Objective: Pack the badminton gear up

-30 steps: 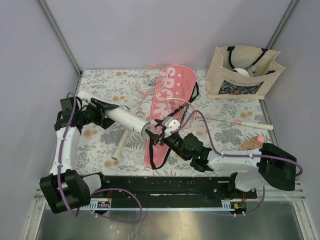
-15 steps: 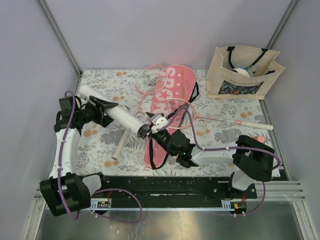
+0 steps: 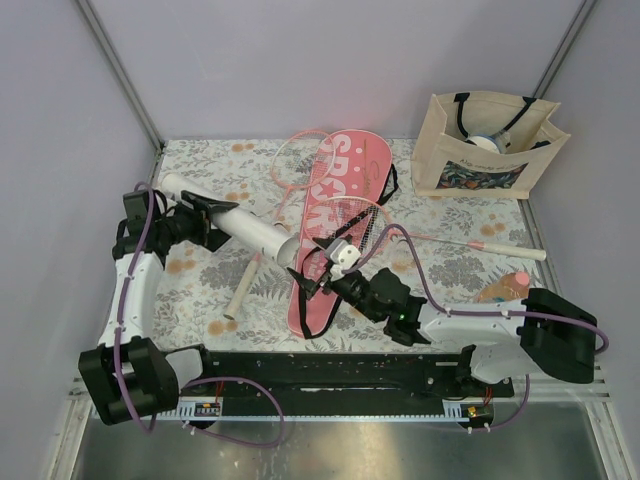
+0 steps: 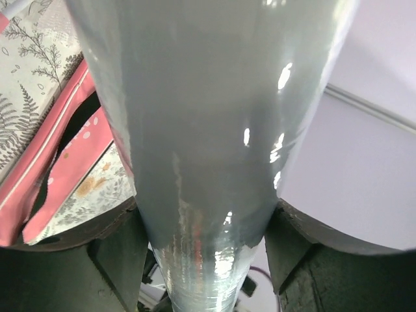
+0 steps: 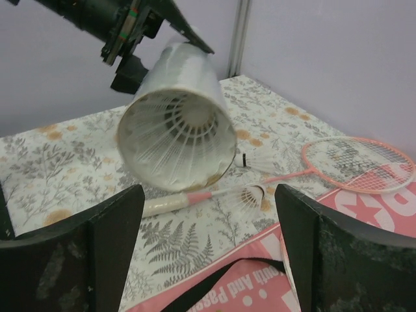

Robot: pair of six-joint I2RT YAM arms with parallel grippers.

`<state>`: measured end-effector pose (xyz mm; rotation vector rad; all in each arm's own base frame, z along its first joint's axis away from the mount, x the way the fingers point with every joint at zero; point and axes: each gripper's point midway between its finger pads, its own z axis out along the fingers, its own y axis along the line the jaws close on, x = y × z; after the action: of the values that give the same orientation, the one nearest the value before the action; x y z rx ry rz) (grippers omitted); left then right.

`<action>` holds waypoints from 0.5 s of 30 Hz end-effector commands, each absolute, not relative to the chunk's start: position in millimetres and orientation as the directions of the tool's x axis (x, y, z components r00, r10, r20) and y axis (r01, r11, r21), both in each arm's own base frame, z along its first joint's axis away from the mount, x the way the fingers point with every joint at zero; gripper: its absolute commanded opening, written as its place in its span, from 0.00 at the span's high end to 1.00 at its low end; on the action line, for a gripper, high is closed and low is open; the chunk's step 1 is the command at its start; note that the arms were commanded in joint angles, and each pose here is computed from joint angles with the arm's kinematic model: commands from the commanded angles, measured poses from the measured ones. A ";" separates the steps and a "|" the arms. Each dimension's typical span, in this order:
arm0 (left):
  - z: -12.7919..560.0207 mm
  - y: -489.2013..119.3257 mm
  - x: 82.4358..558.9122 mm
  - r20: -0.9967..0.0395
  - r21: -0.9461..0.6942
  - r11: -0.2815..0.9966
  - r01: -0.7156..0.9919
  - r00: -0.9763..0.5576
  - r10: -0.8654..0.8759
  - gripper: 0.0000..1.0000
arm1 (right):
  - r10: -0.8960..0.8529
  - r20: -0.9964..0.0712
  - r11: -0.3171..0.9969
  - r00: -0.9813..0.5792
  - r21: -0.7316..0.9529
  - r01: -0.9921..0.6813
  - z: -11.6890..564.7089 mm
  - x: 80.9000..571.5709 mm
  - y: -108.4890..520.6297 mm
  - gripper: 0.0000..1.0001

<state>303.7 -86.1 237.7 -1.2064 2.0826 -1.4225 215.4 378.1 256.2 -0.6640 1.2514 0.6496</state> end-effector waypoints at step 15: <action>310.0 -17.4 337.2 0.216 -0.916 -0.122 -0.381 -0.215 -0.952 0.59 | 0.261 -0.930 0.738 -0.260 0.366 -0.566 220.1 267.9 366.2 0.23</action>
<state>325.1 -47.0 259.2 -1.4331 1.8682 -1.3541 249.0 357.9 228.4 -0.4887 1.5368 0.7032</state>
